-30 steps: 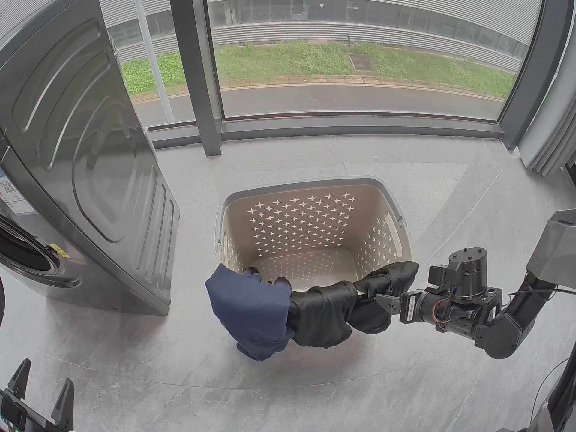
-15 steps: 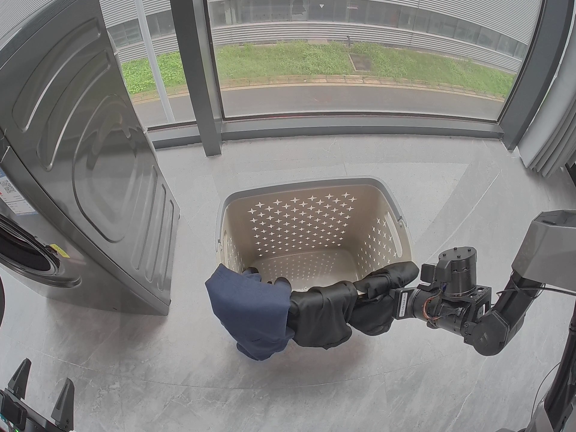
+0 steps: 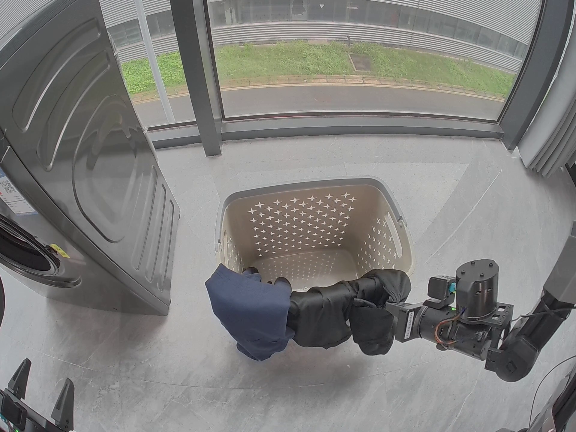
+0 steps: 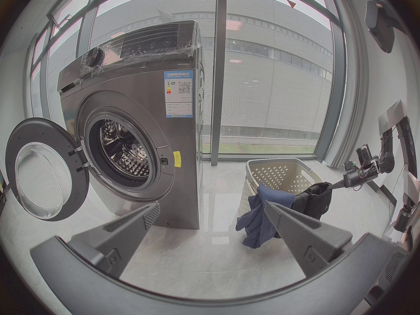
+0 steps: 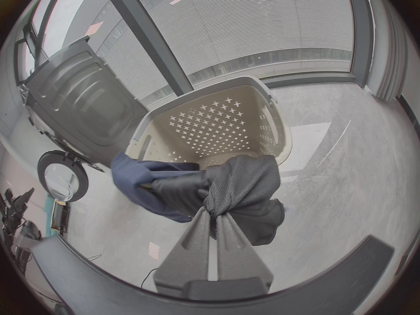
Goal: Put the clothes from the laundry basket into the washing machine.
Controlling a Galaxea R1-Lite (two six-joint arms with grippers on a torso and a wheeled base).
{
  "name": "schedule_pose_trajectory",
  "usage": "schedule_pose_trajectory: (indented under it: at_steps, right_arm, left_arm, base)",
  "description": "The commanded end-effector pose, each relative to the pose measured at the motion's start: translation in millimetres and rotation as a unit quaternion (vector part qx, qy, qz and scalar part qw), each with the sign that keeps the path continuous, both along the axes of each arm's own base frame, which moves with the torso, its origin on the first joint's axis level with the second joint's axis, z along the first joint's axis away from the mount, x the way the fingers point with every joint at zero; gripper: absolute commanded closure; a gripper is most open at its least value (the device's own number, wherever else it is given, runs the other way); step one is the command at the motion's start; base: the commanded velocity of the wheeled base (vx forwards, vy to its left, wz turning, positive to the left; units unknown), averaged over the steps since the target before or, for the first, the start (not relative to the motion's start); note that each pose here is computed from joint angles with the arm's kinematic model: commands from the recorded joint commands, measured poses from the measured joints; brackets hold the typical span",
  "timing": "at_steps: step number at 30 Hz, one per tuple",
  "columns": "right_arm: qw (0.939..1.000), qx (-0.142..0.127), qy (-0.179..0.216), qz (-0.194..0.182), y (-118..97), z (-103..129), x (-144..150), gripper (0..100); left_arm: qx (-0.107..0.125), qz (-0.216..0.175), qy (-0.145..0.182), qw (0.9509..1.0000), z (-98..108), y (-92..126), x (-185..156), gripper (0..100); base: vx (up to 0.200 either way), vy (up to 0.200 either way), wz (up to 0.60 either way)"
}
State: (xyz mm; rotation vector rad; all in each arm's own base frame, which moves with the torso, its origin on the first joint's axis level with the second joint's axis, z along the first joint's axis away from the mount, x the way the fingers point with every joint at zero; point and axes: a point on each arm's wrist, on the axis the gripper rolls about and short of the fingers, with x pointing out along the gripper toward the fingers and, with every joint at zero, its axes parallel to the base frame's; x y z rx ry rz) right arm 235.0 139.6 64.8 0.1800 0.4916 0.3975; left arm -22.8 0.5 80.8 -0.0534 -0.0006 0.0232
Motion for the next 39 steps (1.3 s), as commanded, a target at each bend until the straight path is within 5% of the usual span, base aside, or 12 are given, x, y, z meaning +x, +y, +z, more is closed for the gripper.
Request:
schedule_pose_trajectory:
  at_steps: [1,6,7,30,31,39]
  right_arm:
    - [0.9997,0.015,-0.017,0.013,-1.5,15.0,-17.3,100]
    - [0.9999,0.006,0.0,0.008,-1.5,4.1,-13.6,100]
    - [1.0,0.003,0.004,0.008,-1.2,1.7,-13.1,0]
    - [0.9979,-0.02,0.014,-0.061,1.6,-40.2,55.3,0]
    - [0.9978,-0.017,0.009,-0.063,0.9,-40.3,58.4,100]
    - [0.998,-0.003,-0.009,-0.062,3.3,-36.0,57.7,100]
  left_arm:
    - [0.0,0.0,0.003,1.0,-4.7,0.0,0.4,0]
    - [0.0,0.001,0.004,1.0,-4.7,0.0,0.5,0]
    - [0.0,0.001,0.003,1.0,-4.7,0.0,0.4,0]
    - [0.0,0.001,0.003,1.0,-4.7,0.0,0.4,0]
    - [0.0,0.001,0.003,1.0,-4.7,0.0,0.4,0]
    - [0.0,0.001,0.004,1.0,-4.7,0.0,0.5,0]
  base:
    - [0.0,0.0,0.0]
    - [0.0,0.0,0.0]
    - [0.0,0.0,0.0]
    - [0.0,0.0,0.0]
    - [0.0,0.0,0.0]
    - [0.0,0.0,0.0]
